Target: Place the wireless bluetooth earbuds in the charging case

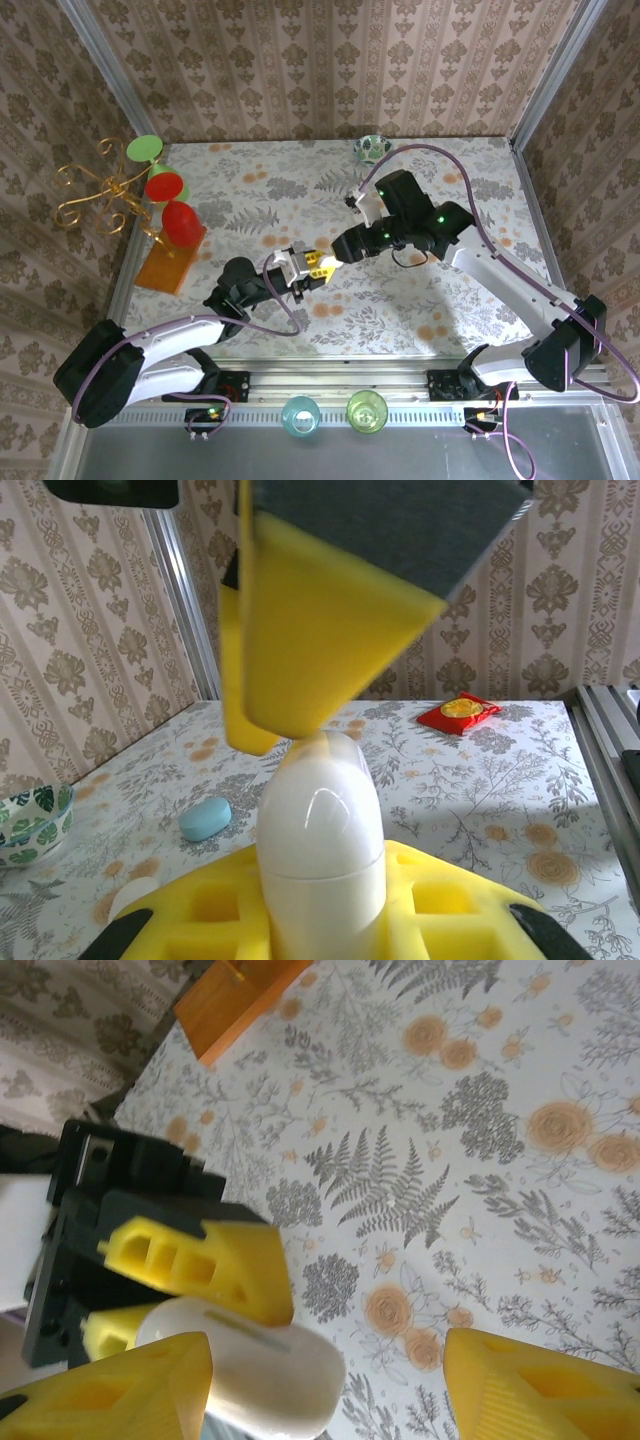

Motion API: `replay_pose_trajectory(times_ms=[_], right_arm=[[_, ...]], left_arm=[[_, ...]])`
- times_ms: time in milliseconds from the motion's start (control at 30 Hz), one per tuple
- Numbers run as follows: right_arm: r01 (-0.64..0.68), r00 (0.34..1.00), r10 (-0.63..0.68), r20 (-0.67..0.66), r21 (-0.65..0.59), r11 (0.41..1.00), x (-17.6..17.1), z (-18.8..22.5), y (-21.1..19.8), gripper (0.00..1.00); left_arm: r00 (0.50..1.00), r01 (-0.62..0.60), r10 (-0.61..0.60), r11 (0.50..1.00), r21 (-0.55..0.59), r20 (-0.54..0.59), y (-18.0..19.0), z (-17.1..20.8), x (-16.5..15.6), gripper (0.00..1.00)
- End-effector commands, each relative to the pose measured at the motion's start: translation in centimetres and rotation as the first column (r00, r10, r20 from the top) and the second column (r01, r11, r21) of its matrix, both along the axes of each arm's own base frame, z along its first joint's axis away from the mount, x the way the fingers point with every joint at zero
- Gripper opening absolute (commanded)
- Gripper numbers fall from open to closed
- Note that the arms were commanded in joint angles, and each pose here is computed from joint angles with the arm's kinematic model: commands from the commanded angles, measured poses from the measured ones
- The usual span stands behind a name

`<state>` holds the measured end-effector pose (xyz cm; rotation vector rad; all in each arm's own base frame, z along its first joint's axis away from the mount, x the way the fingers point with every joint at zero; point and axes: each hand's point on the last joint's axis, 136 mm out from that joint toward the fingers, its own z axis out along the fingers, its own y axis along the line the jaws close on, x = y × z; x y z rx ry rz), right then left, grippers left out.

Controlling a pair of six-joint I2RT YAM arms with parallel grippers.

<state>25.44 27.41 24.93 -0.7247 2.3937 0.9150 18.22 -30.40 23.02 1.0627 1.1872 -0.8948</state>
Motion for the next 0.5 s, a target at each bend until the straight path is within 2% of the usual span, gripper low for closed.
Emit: replay_pose_trajectory(times_ms=[0,100,300,467], right_arm=[[-0.051,0.998,0.050,-0.041,-0.018,0.999,-2.1,-0.7,-0.6,0.64],[-0.031,0.999,0.031,0.021,0.004,1.000,-1.9,0.3,-0.9,0.64],[-0.077,0.975,0.053,0.217,0.103,0.992,-2.2,3.3,-1.0,0.65],[-0.242,0.895,0.164,0.416,0.141,0.960,-3.9,4.1,-0.6,0.67]], left_arm=[[1.000,-0.021,0.022,0.998,-0.066,0.015,0.2,2.5,0.5,0.00],[1.000,-0.016,0.016,0.998,-0.067,-0.009,0.2,2.4,0.5,0.00],[0.997,0.063,-0.066,0.995,-0.078,-0.041,-0.3,2.9,-0.4,0.00],[0.981,0.177,-0.184,0.979,-0.096,-0.058,-0.8,3.7,-2.1,0.00]])
